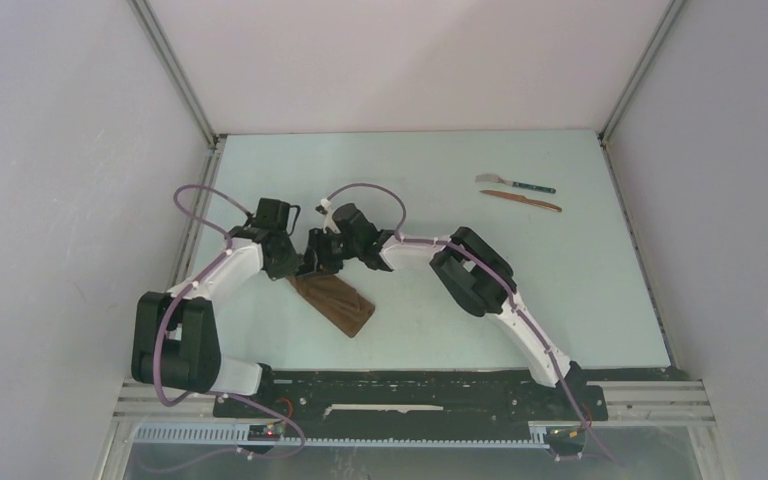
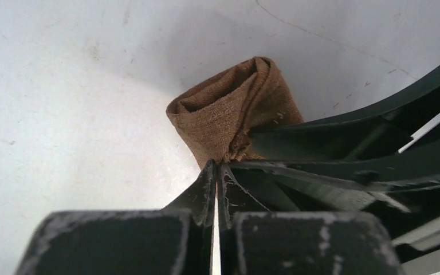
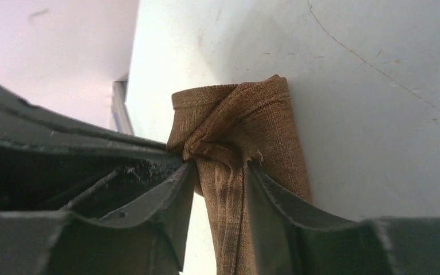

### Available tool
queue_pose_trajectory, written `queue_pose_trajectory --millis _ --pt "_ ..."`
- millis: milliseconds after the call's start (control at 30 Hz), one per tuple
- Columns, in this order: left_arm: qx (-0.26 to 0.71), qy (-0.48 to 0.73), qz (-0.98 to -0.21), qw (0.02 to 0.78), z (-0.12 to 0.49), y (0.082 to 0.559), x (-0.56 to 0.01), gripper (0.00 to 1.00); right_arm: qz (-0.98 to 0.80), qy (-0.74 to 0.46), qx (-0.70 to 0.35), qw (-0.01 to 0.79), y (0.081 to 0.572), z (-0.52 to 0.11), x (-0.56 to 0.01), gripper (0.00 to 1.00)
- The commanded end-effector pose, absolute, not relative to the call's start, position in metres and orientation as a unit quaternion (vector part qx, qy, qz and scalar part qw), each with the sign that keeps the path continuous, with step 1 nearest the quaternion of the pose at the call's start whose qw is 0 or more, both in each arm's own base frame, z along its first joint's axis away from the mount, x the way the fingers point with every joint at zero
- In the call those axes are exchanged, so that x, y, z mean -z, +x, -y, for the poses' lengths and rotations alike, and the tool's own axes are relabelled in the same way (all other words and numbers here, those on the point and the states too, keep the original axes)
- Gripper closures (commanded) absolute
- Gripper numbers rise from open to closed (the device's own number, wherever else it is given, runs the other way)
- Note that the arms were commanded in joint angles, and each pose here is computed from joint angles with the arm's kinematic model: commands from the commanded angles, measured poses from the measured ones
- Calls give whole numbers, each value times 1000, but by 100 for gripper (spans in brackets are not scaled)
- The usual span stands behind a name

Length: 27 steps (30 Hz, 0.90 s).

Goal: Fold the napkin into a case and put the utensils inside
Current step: Smooth out the smaller rectangle-folded napkin at the center of the board.

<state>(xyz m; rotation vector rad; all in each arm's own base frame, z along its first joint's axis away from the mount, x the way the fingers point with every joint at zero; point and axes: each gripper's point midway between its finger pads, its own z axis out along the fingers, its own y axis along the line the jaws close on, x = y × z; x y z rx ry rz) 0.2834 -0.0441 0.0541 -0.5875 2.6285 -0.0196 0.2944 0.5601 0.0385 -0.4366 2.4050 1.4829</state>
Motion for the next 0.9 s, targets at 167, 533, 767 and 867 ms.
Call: queue_pose_trajectory --millis 167,533,767,867 --pt "32 -244 -937 247 43 290 -59 100 -763 -168 -616 97 274 -547 -89 45" --pt "31 -247 -936 251 40 283 -62 100 -771 -134 -614 102 302 -549 -81 72" --pt "35 -245 -934 256 41 285 -66 100 -781 -137 -602 92 308 -560 -65 67" --pt "37 -243 -935 256 42 287 -67 100 -780 -141 -604 86 306 -568 -64 70"
